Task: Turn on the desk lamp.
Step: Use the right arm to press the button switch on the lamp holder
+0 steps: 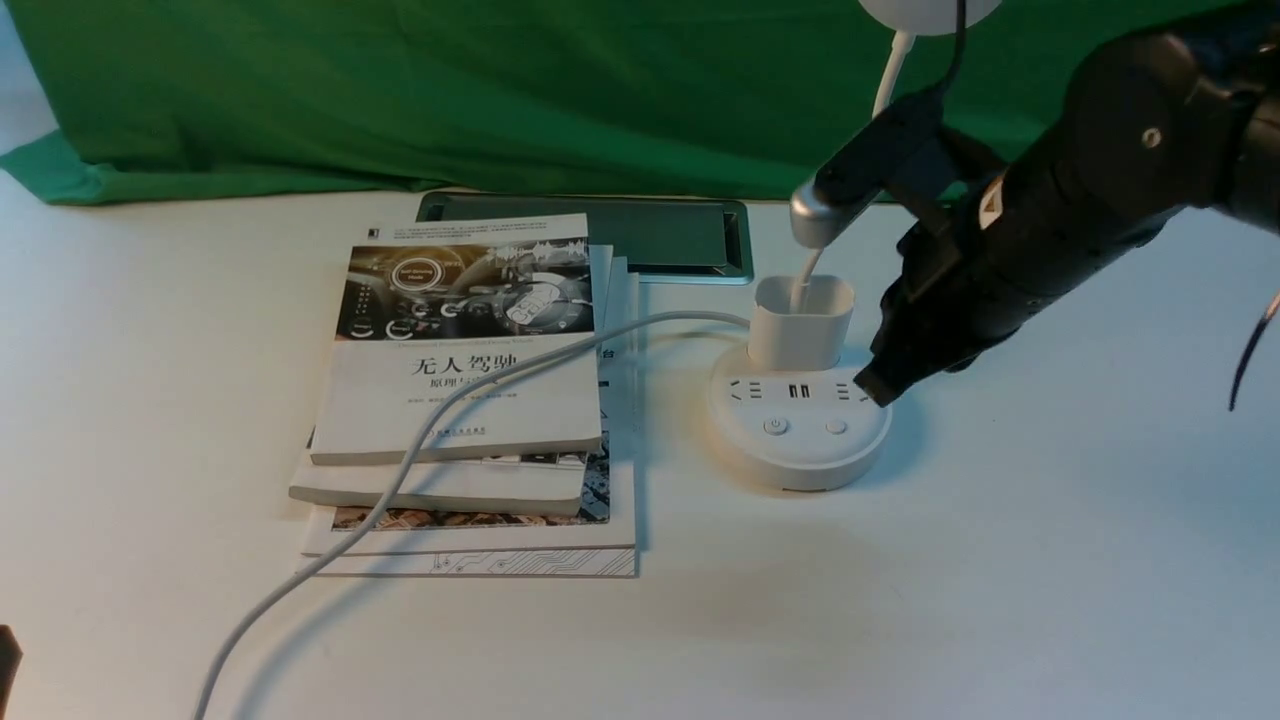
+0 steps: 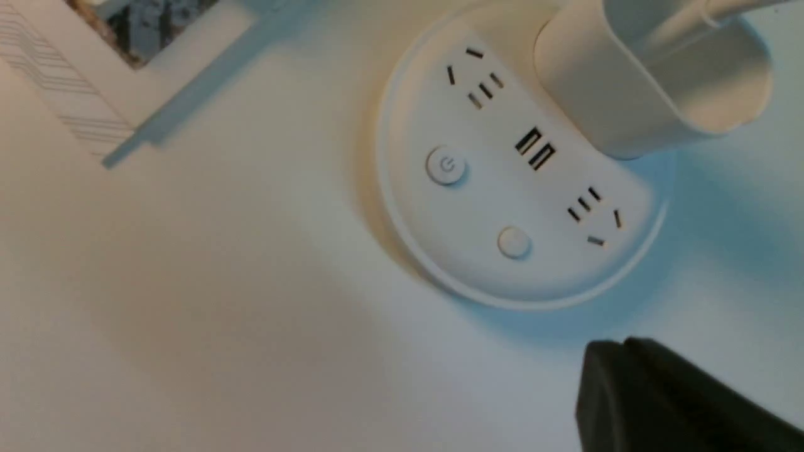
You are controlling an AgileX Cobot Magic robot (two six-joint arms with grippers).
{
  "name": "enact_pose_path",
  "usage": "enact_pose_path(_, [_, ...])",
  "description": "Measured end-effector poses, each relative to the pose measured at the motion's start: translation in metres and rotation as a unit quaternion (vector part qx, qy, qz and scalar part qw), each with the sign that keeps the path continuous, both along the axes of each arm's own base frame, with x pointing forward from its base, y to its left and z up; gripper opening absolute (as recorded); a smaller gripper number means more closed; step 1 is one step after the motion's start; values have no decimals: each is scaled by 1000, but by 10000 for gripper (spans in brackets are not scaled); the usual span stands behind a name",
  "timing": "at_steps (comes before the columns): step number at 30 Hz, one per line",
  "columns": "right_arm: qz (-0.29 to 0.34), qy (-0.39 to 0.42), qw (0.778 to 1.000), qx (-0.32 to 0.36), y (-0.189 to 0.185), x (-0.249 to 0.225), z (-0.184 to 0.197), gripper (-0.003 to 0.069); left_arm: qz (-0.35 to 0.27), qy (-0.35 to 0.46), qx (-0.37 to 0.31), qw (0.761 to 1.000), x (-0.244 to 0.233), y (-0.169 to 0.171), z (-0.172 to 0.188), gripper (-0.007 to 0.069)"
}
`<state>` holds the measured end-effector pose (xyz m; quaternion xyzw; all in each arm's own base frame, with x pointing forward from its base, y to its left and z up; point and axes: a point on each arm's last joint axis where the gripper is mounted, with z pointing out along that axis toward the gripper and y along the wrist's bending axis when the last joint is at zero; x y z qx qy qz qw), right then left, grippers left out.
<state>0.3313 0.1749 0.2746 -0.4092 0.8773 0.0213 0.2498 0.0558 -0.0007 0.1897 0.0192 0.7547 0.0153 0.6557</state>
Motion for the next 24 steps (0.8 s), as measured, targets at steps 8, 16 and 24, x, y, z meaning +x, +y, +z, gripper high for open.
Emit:
enact_pose_path(8, [-20, 14, 1000, -3, 6, 25, -46, 28, 0, 0, 0, 1000, 0, 0, 0, 21])
enact_pose_path(16, [-36, 24, 999, -3, 3, 36, -67, 28, 0, 0, 0, 1000, 0, 0, 0, 21])
enact_pose_path(24, [-44, 24, 999, 13, 7, 40, -77, 28, 0, 0, 0, 1000, 0, 0, 0, 21])
